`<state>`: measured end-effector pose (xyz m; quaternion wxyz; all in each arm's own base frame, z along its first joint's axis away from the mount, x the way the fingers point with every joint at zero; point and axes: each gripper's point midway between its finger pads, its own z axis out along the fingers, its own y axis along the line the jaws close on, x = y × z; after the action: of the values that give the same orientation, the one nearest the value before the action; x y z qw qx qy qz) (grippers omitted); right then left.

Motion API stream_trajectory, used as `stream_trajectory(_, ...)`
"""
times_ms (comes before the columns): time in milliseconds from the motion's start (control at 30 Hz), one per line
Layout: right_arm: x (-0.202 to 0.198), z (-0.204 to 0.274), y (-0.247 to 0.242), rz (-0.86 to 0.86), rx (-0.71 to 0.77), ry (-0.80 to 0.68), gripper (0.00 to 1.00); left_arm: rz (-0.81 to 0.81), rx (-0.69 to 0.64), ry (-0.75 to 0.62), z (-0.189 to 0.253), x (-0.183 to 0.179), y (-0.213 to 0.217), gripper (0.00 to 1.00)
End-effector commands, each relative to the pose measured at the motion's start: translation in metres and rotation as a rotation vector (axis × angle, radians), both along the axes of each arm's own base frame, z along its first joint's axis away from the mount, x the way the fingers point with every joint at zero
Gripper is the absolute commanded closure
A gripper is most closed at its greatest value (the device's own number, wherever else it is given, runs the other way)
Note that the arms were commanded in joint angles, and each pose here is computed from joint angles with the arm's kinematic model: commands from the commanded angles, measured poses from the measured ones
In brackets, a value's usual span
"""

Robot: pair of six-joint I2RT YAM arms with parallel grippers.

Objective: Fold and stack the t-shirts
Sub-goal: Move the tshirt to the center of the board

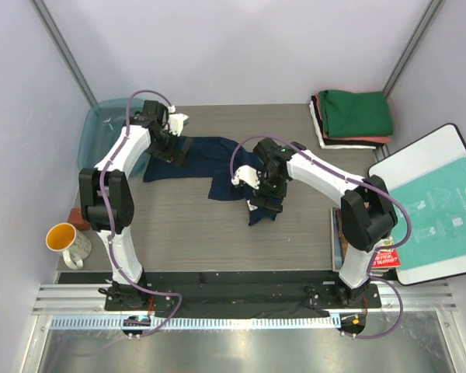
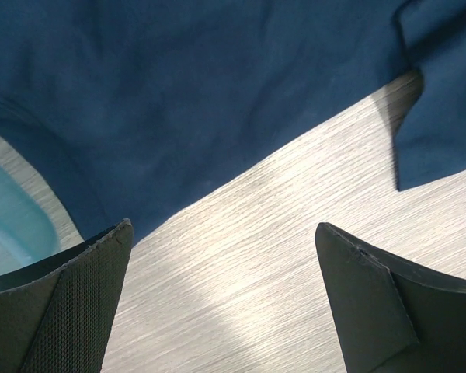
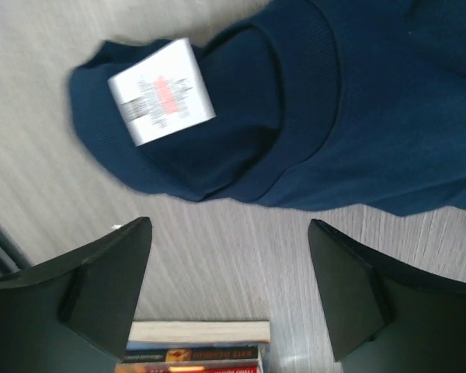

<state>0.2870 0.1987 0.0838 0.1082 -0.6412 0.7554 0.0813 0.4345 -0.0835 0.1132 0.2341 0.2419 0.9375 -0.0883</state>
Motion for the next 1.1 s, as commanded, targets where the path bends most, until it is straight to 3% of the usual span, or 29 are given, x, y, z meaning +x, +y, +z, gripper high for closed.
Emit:
stream_trajectory(0, 0.021, -0.022, -0.007, -0.006, -0.053, -0.073, 0.32, -0.024, 0.021, -0.061, 0.011, 0.009, 0.003, 0.00)
stream_trajectory(100, 0.030, -0.040, -0.019, -0.020, -0.105, -0.087, 0.64, -0.030, 0.036, -0.078, 0.014, 0.010, 0.006, 0.00)
stream_trajectory(200, 0.048, -0.046, -0.030, -0.060, -0.123, -0.124, 0.82, -0.037, 0.054, -0.097, 0.017, 0.009, 0.008, 0.00)
stream_trajectory(300, 0.071, -0.042, -0.047, -0.103, -0.157, -0.184, 0.94, -0.045, 0.071, -0.104, 0.017, 0.008, 0.012, 0.00)
stream_trajectory(367, 0.083, -0.037, -0.054, -0.115, -0.167, -0.213, 0.99, -0.051, 0.083, -0.101, 0.014, 0.006, 0.014, 0.00)
stream_trajectory(533, 0.114, -0.032, -0.091, -0.160, -0.259, -0.362, 0.99, -0.061, 0.103, -0.101, 0.007, 0.002, 0.017, 0.00)
stream_trajectory(767, 0.175, -0.001, -0.137, -0.210, -0.383, -0.711, 0.99, -0.071, 0.105, -0.096, 0.004, 0.003, 0.016, 0.00)
stream_trajectory(833, 0.190, 0.013, -0.149, -0.257, -0.425, -0.783, 0.90, -0.068, 0.100, -0.095, 0.004, 0.003, 0.016, 0.00)
stream_trajectory(867, 0.197, 0.022, -0.151, -0.281, -0.418, -0.816, 0.72, -0.068, 0.097, -0.096, 0.004, 0.003, 0.015, 0.00)
stream_trajectory(900, 0.204, 0.034, -0.150, -0.315, -0.395, -0.841, 0.64, -0.068, 0.094, -0.094, 0.004, 0.002, 0.014, 0.00)
stream_trajectory(933, 0.207, 0.049, -0.147, -0.330, -0.364, -0.865, 0.49, -0.069, 0.093, -0.096, 0.004, 0.002, 0.015, 0.00)
stream_trajectory(1067, 0.194, 0.094, -0.112, -0.328, -0.161, -0.807, 0.32, -0.096, 0.091, -0.121, 0.011, -0.003, 0.014, 0.00)
